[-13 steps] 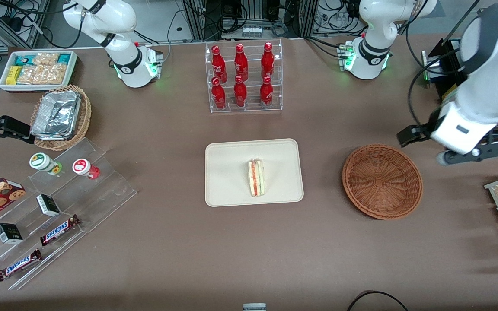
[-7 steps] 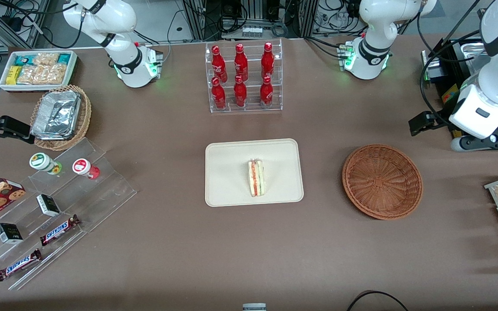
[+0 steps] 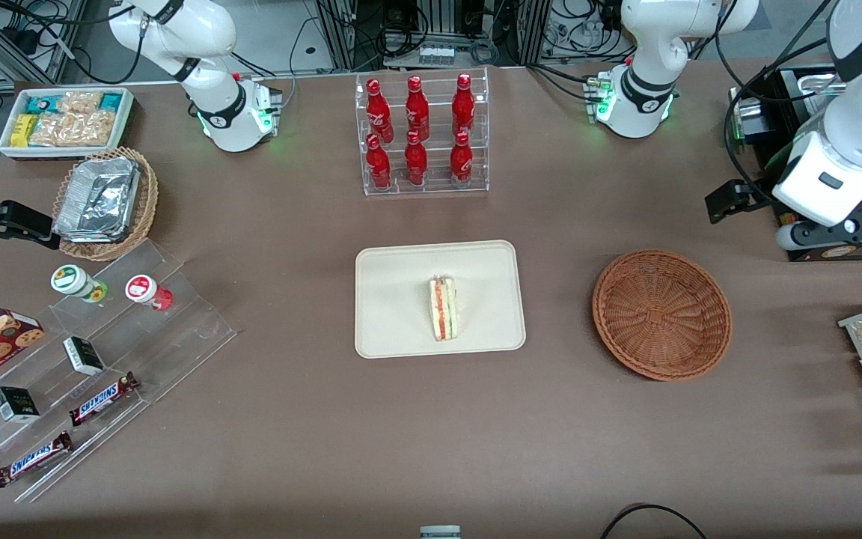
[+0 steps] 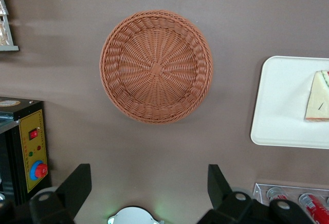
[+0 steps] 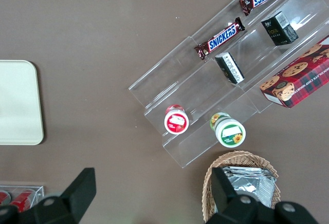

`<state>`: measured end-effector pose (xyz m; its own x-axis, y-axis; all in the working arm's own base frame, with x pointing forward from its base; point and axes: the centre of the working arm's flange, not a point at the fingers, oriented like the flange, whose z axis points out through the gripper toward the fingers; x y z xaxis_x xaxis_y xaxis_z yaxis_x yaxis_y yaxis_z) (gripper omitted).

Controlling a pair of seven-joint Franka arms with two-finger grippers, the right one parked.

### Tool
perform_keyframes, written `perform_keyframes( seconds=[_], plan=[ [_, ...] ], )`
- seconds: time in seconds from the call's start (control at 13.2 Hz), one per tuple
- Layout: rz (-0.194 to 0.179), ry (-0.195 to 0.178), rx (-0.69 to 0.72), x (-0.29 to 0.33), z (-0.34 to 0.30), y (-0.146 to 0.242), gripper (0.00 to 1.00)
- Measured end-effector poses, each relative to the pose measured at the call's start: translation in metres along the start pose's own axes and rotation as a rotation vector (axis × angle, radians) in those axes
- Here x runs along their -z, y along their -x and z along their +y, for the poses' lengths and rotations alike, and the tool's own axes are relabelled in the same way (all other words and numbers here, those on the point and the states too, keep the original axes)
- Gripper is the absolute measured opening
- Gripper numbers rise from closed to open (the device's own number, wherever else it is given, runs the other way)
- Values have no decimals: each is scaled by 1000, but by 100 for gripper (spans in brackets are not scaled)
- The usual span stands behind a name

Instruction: Place sandwich from basket to tray

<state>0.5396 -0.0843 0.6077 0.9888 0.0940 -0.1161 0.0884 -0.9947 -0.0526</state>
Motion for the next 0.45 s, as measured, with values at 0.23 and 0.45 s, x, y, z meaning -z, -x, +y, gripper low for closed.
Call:
perform_keyframes(
  seconds=[0.23,0.45],
  plan=[
    [0,-3,-32,1,-6,16,100],
    [24,5,-28,6,-15,14,100]
  ],
)
